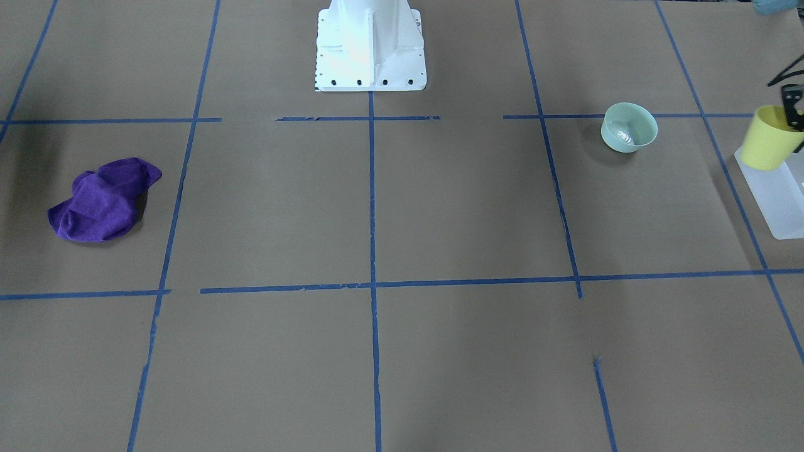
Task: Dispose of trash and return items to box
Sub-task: 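Lift the yellow cup and carry it toward the clear bin, then lower the yellow cup into the clear bin and release it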
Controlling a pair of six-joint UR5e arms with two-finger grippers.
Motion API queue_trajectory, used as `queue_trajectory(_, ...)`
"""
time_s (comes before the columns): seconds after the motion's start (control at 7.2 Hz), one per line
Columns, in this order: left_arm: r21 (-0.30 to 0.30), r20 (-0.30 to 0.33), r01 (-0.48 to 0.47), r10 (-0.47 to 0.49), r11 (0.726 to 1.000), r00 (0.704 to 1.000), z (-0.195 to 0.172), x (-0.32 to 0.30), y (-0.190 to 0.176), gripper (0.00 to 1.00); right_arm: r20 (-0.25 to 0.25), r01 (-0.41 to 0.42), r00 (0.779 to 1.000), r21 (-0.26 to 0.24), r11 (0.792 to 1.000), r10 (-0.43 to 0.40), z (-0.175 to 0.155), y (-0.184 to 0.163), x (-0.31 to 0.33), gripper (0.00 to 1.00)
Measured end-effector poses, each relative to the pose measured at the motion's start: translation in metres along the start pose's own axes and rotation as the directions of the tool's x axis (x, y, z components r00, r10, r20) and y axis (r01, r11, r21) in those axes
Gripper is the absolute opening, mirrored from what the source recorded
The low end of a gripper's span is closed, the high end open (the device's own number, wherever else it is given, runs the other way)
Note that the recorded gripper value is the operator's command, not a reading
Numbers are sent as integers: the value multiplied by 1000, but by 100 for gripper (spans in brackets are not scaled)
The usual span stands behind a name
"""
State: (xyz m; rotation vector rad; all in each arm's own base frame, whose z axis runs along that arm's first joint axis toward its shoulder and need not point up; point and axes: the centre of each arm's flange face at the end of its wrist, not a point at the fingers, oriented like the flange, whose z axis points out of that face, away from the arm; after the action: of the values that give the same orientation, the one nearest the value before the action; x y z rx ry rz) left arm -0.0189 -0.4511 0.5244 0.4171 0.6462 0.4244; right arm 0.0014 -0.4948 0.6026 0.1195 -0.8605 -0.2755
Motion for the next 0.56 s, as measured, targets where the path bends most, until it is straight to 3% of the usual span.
queue_trajectory(0.28, -80, 21, -56, 58, 995, 998, 29, -113, 82, 0, 18, 4, 1000, 4, 1000, -4, -1, -1, -3, 100)
queue_trajectory(0.56, -139, -16, -14, 12, 990, 1000, 84, -164, 152, 0, 32, 19, 999, 20, 1000, -19, -1, -1, -5, 100)
